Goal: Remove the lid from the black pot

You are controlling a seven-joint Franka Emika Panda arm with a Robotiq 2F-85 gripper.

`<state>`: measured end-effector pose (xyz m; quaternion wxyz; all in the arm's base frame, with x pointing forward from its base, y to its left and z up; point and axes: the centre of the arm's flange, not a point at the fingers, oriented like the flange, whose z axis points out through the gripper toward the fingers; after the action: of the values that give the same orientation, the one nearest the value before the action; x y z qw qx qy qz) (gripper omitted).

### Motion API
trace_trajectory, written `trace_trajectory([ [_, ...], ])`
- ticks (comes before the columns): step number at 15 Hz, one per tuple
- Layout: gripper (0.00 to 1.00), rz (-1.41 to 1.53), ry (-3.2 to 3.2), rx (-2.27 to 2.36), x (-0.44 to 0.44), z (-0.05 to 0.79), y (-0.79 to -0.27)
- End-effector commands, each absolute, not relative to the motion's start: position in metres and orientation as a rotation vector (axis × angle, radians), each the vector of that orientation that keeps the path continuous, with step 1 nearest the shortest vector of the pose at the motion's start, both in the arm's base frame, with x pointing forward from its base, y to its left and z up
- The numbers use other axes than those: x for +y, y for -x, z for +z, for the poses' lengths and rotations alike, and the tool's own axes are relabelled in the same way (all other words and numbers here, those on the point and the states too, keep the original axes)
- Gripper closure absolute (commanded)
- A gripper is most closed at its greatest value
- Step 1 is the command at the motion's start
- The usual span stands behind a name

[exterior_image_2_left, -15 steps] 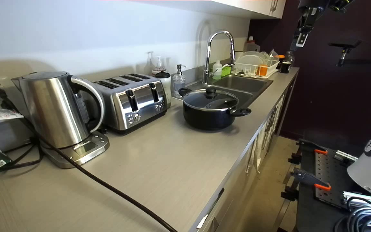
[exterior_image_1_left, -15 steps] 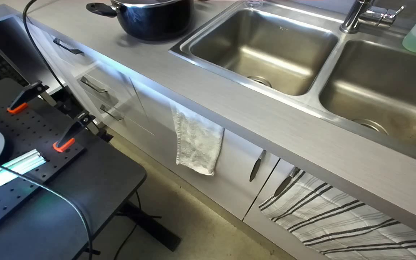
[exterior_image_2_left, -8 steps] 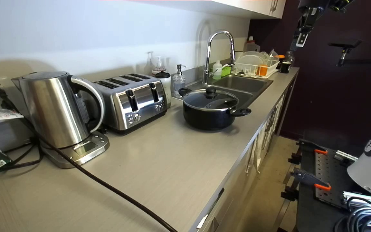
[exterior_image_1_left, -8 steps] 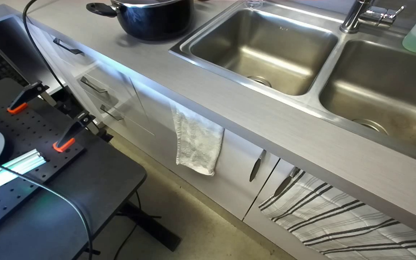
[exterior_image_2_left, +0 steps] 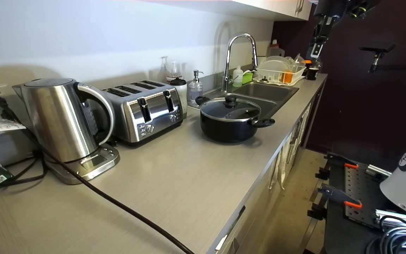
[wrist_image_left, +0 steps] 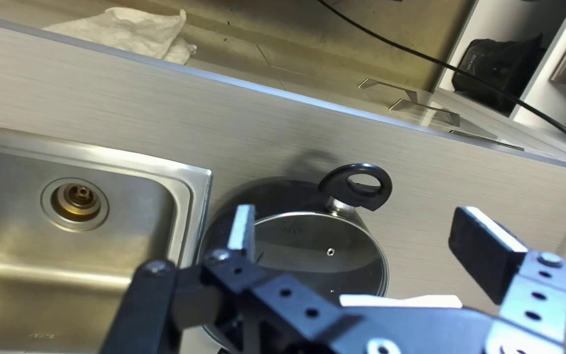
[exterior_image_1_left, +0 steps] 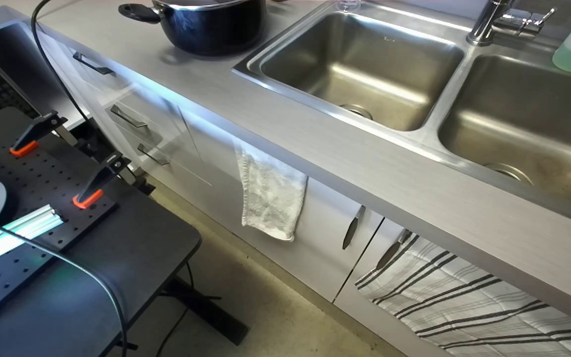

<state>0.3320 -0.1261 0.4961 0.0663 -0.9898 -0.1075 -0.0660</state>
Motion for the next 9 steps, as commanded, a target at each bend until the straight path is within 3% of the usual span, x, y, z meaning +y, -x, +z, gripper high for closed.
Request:
trace_trajectory([
  [1,0.0,-0.215,3.029,-0.386,-0.113,0.474,-0.37],
  [9,0.0,-0.205,3.055,-0.523,-0.083,0.427,-0.439],
])
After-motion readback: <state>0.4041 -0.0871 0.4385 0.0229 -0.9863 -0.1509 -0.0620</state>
